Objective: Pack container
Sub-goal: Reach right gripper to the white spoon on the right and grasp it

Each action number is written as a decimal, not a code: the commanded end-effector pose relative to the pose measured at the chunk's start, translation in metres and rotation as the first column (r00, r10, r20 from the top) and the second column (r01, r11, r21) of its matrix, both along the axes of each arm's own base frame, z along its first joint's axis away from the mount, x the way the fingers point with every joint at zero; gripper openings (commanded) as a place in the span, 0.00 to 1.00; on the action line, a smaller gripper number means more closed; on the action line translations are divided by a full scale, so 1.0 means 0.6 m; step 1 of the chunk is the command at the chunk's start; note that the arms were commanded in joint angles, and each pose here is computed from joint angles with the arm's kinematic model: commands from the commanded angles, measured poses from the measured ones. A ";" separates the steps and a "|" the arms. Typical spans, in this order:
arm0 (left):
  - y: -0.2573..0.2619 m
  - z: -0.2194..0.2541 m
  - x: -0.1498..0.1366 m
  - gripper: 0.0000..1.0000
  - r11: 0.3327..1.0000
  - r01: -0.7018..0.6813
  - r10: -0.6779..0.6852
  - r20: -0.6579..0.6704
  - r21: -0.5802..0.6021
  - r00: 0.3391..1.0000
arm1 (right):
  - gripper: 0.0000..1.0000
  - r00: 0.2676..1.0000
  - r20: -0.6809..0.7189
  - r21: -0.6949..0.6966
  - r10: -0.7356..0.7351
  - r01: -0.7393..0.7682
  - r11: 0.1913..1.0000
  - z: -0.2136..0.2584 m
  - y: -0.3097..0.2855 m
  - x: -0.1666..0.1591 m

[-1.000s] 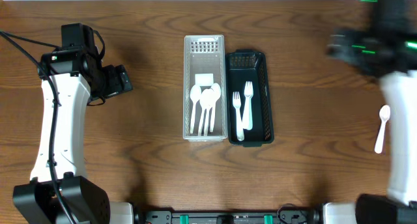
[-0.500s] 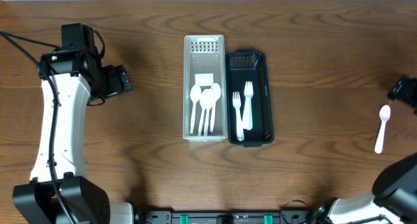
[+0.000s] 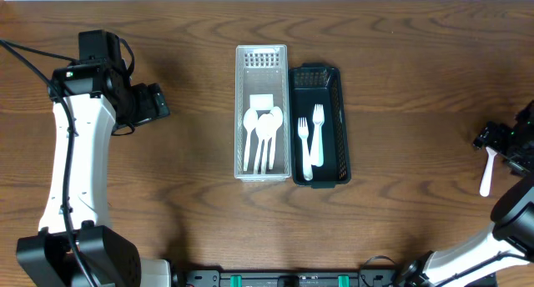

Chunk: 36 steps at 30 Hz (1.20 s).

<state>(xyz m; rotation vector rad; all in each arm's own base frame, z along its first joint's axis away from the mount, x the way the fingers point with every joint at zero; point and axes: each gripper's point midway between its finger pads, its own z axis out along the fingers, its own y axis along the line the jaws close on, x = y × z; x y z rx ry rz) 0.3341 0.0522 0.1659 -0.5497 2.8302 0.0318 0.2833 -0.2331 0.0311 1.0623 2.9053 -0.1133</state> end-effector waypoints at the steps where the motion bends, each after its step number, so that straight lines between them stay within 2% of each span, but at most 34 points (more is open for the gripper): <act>1: 0.004 0.009 0.001 0.98 1.000 0.014 -0.015 0.013 0.013 1.000 | 0.98 1.000 -0.005 0.017 0.004 -0.004 1.000 -0.018 -0.006 -0.004; 15: 0.004 0.009 0.001 0.98 1.000 0.014 -0.015 0.013 0.013 1.000 | 0.98 1.000 0.000 0.053 -0.004 0.004 0.999 -0.067 -0.011 0.008; 27: 0.004 0.009 0.001 0.98 1.000 0.014 -0.014 0.013 0.013 1.000 | 0.98 0.999 -0.036 0.086 -0.007 0.010 0.996 -0.093 -0.001 -0.003; 29: 0.004 0.009 0.001 0.98 1.000 0.014 -0.014 0.013 0.013 1.000 | 0.94 0.999 -0.036 0.086 -0.008 0.011 0.996 -0.093 0.000 -0.004; 36: 0.004 0.009 0.001 0.98 1.000 0.014 -0.015 0.012 0.013 1.000 | 0.57 0.999 -0.036 0.087 -0.012 0.015 0.996 -0.093 0.000 -0.004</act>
